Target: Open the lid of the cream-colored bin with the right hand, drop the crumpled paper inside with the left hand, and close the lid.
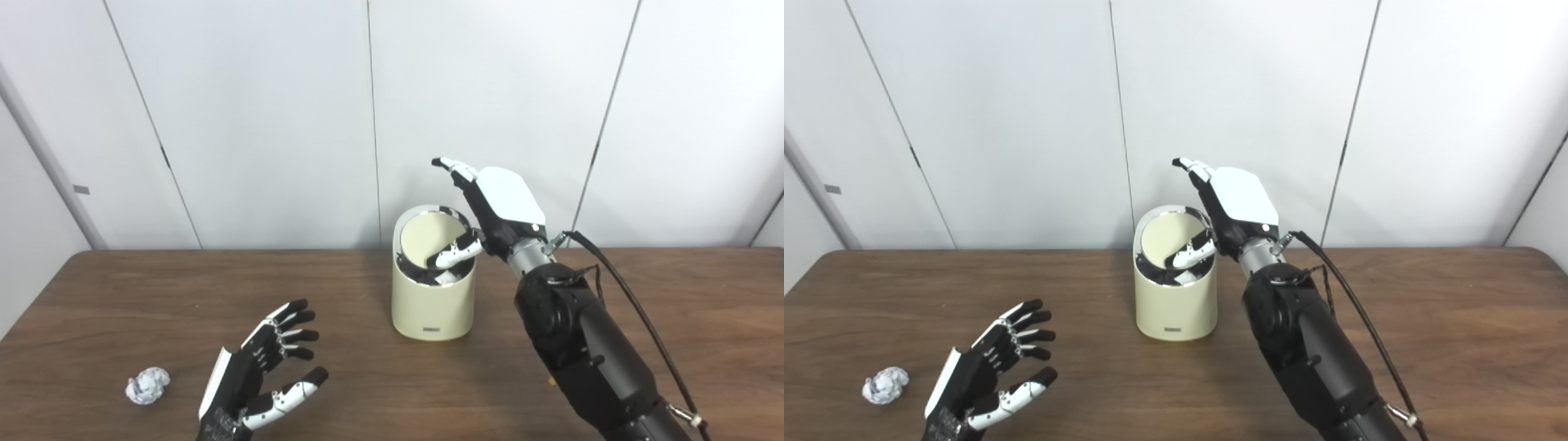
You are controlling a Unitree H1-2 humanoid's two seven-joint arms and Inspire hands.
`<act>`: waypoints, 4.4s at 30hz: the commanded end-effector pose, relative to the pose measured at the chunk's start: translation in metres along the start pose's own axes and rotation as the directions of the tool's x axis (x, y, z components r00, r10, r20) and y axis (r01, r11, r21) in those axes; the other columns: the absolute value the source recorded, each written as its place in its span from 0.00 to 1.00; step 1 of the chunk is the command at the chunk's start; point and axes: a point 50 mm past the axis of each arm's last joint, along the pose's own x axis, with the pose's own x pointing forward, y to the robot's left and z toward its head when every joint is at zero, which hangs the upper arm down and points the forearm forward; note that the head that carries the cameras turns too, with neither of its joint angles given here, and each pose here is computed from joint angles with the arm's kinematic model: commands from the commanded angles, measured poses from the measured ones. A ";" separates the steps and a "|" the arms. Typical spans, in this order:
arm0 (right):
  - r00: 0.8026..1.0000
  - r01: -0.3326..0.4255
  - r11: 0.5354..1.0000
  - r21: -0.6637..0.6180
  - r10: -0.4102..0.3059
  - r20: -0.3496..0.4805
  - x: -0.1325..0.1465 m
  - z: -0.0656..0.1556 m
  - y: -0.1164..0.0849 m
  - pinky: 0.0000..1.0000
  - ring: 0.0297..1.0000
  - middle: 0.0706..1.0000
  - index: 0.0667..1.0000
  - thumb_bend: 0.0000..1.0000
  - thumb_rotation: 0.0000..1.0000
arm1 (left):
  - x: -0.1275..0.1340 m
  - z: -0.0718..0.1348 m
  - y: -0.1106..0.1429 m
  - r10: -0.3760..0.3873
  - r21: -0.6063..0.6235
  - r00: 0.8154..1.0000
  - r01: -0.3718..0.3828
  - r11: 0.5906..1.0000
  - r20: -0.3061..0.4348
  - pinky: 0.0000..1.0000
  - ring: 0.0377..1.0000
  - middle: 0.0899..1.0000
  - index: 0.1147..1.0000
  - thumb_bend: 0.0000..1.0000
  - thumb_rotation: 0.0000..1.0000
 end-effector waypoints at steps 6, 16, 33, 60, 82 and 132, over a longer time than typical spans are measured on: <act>0.999 0.019 0.990 -0.139 -0.026 -0.045 -0.001 -0.016 -0.008 0.67 0.79 0.89 0.86 0.89 0.07 | 0.011 0.014 0.003 -0.007 -0.003 0.997 0.007 1.000 0.075 0.62 0.72 0.80 0.84 0.66 0.15; 0.991 -0.015 0.989 0.147 0.034 -0.126 -0.001 -0.017 -0.011 0.62 0.79 0.89 0.87 0.78 0.18 | 0.010 0.014 0.003 -0.008 -0.007 0.998 0.009 1.000 0.070 0.62 0.72 0.80 0.84 0.65 0.13; 0.990 0.057 0.836 0.546 0.023 -0.138 -0.044 -0.036 -0.037 0.62 0.81 0.88 0.88 0.74 0.29 | 0.012 0.016 0.001 -0.015 -0.006 0.997 0.016 1.000 0.080 0.62 0.72 0.80 0.84 0.65 0.14; 0.999 -0.031 0.672 0.740 0.015 0.029 -0.165 -0.109 0.022 0.88 0.90 0.97 0.96 0.87 0.33 | 0.024 0.027 -0.012 -0.019 0.025 0.996 0.017 1.000 0.082 0.60 0.71 0.80 0.84 0.67 0.14; 0.999 -0.051 0.710 0.702 0.034 0.038 -0.160 -0.118 0.012 0.59 0.83 0.94 0.91 0.84 0.40 | 0.024 0.059 0.002 0.045 0.398 0.999 -0.031 0.917 -0.026 0.59 0.72 0.79 0.82 0.68 0.07; 0.998 -0.058 0.742 0.667 0.027 0.057 -0.155 -0.116 0.013 0.62 0.85 0.95 0.92 0.84 0.49 | 0.021 0.096 0.146 0.320 0.922 0.873 0.387 0.009 -0.369 0.55 0.67 0.65 0.66 0.89 0.18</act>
